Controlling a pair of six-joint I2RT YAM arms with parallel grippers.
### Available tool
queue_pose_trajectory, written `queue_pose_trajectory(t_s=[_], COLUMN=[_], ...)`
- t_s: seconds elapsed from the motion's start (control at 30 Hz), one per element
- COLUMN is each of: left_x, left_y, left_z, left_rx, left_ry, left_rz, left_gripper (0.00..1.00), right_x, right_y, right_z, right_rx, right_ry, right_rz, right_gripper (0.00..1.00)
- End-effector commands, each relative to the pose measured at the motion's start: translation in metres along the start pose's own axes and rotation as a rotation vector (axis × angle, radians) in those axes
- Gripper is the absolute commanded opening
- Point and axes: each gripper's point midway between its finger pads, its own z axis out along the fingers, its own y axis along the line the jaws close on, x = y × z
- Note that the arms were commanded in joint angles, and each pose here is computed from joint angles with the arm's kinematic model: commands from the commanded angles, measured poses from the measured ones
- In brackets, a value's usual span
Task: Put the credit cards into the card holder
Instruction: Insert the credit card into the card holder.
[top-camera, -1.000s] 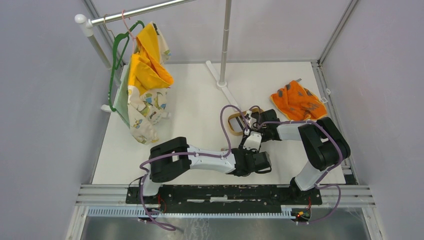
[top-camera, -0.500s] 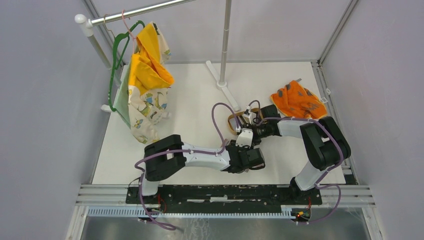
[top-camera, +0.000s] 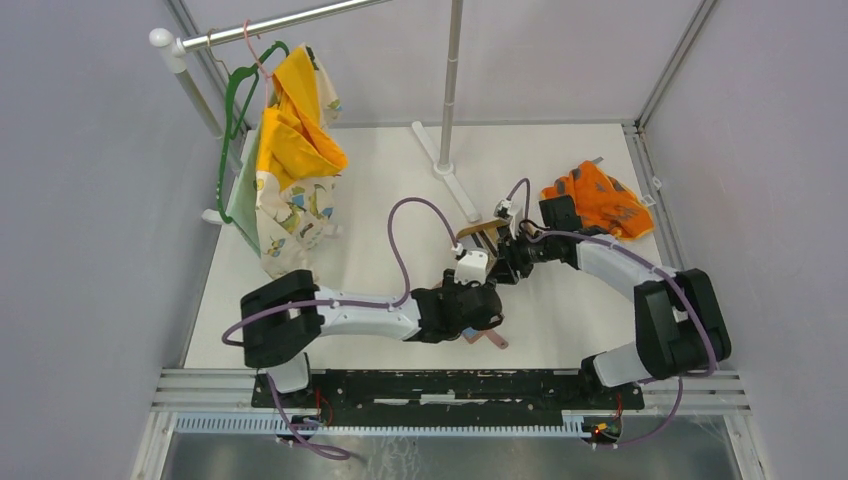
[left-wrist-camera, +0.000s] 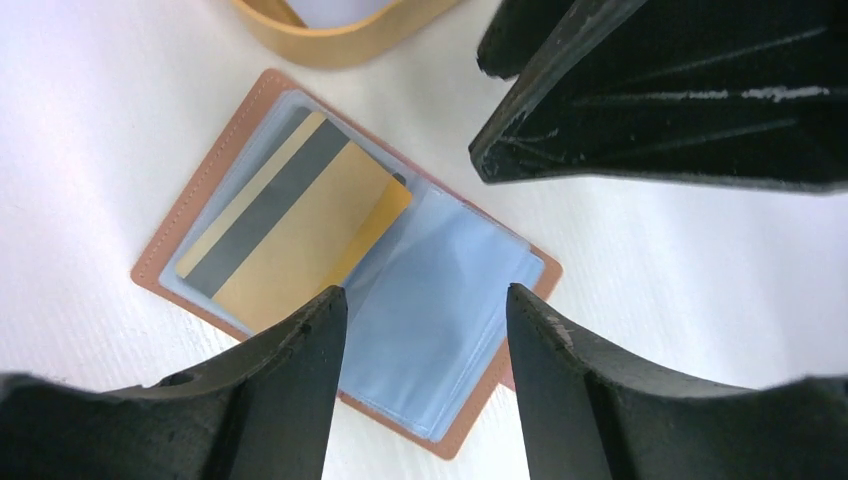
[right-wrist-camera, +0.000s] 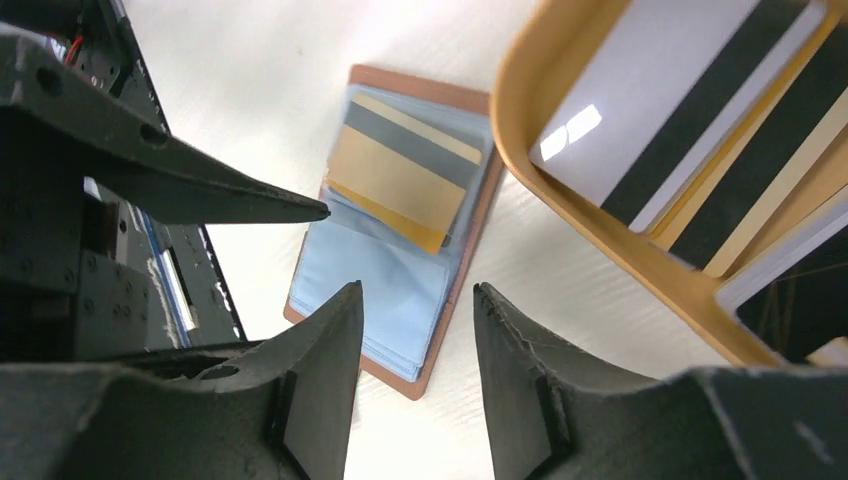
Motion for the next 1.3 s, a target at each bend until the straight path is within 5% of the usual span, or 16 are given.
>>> queue_pose_trajectory(t_s=[0.0,0.2,0.3,0.57,0.83,1.27], left_x=[-0.048,-0.058,-0.061,-0.062,-0.037,-0.016], left_y=[-0.017,0.031,0.061,0.087,0.105,0.106], left_z=[-0.029,-0.029,-0.016,0.031,0.050,0.050], left_rx=[0.180,0.359,0.451,0.280,0.201,0.212], left_ry=[-0.162,-0.156,-0.103,-0.001,0.077,0.142], left_rz=[0.005,-0.072,-0.171,-0.090,-0.083,-0.079], left_gripper=[0.65,0.60,0.52,0.31,0.29,0.29], right_x=[-0.025,0.004,0.018,0.000,0.016,0.016], right_y=[0.019,0.055,0.066,0.057,0.032,0.004], right_z=[-0.015,-0.014,-0.009,0.031,0.057,0.062], right_rx=[-0.032,-0.170,-0.242,-0.255,-0.177,-0.046], right_ry=[-0.098,-0.177,-0.176,0.021,0.232,0.386], right_rz=[-0.397,-1.159,-1.506,-1.560,-1.549,-1.541], right_gripper=[0.49,0.17,0.13,0.02,0.01,0.02])
